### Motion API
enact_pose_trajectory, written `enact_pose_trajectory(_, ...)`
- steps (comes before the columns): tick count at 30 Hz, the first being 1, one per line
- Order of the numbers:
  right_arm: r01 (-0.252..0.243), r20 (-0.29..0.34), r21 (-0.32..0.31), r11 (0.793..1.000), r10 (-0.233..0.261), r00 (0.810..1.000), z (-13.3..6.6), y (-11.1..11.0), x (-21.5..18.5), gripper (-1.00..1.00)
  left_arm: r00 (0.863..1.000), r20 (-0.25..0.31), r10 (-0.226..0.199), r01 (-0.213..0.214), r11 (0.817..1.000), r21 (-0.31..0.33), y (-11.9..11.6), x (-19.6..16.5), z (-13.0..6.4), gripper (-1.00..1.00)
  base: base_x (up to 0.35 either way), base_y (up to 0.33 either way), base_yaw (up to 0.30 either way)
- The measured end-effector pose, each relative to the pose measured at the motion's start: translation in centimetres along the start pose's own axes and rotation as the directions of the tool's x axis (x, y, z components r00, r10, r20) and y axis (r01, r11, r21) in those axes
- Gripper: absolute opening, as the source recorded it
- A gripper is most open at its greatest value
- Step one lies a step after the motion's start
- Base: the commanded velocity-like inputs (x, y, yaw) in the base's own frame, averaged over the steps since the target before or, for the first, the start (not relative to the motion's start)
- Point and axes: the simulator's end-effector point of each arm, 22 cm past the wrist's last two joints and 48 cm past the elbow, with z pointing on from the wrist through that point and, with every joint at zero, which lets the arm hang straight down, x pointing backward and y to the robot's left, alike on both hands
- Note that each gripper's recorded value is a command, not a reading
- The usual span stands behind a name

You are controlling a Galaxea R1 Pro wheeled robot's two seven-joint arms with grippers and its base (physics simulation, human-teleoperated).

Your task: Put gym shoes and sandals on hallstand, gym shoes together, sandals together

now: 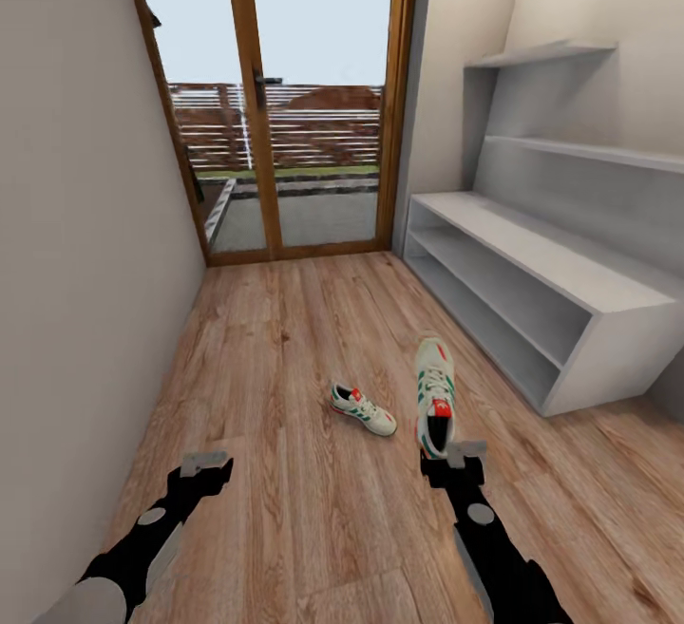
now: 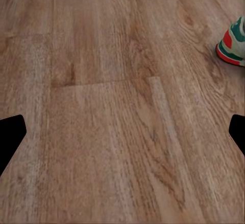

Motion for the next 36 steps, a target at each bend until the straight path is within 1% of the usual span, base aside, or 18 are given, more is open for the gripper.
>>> enact_pose_trajectory(1,-0.006,0.003,-0.003,1.0,0.006,1.0,0.2,0.3,-0.7,-1.0,1.0,-0.007,-0.002,0.002,1.0,0.001,-0.1,-0.2,0.1,1.0,0.0,0.0,0.0)
enact_pose_trajectory(3,-0.025,0.021,-0.018,1.0,0.026,0.999,0.6,1.7,-3.0,-1.0,1.0,-0.024,-0.008,0.008,1.0,0.006,-0.2,-0.5,0.4,1.0,0.0,0.0,0.0)
enact_pose_trajectory(9,-0.052,0.037,-0.058,0.997,0.054,0.998,0.6,4.5,-5.1,-1.0,0.999,-0.038,-0.013,0.013,1.0,0.006,0.0,-0.2,0.3,1.0,0.0,0.0,0.0)
enact_pose_trajectory(12,-0.042,0.049,-0.104,0.994,0.048,0.998,0.3,6.6,-5.9,-1.0,0.999,-0.033,-0.012,0.013,1.0,0.005,0.2,-0.6,0.3,1.0,0.0,0.0,0.0)
enact_pose_trajectory(17,-0.03,0.06,-0.129,0.991,0.038,0.997,0.0,7.9,-6.4,-1.0,1.0,-0.027,-0.012,0.012,1.0,0.01,-0.1,-1.1,0.4,1.0,0.122,0.053,0.0)
enact_pose_trajectory(20,-0.011,0.078,-0.152,0.988,0.023,0.997,-0.3,9.0,-7.1,-1.0,1.0,-0.025,-0.011,0.012,1.0,0.011,-0.2,-1.3,0.4,1.0,0.252,0.15,0.0)
enact_pose_trajectory(25,0.007,0.09,-0.168,0.986,0.008,0.996,-0.5,9.9,-7.5,-1.0,1.0,-0.023,-0.008,0.009,1.0,0.014,-0.4,-1.2,0.4,1.0,0.303,0.102,0.0)
enact_pose_trajectory(30,0.011,0.091,-0.17,0.985,0.005,0.996,-0.5,9.9,-7.5,-1.0,1.0,-0.021,-0.01,0.01,1.0,0.013,-0.3,-1.2,0.4,1.0,0.33,0.024,0.05)
enact_pose_trajectory(36,0.011,0.085,-0.169,0.986,0.003,0.996,-0.4,9.9,-7.2,-1.0,1.0,-0.02,-0.011,0.011,1.0,0.015,-0.5,-1.1,0.4,1.0,0.337,0.002,0.163)
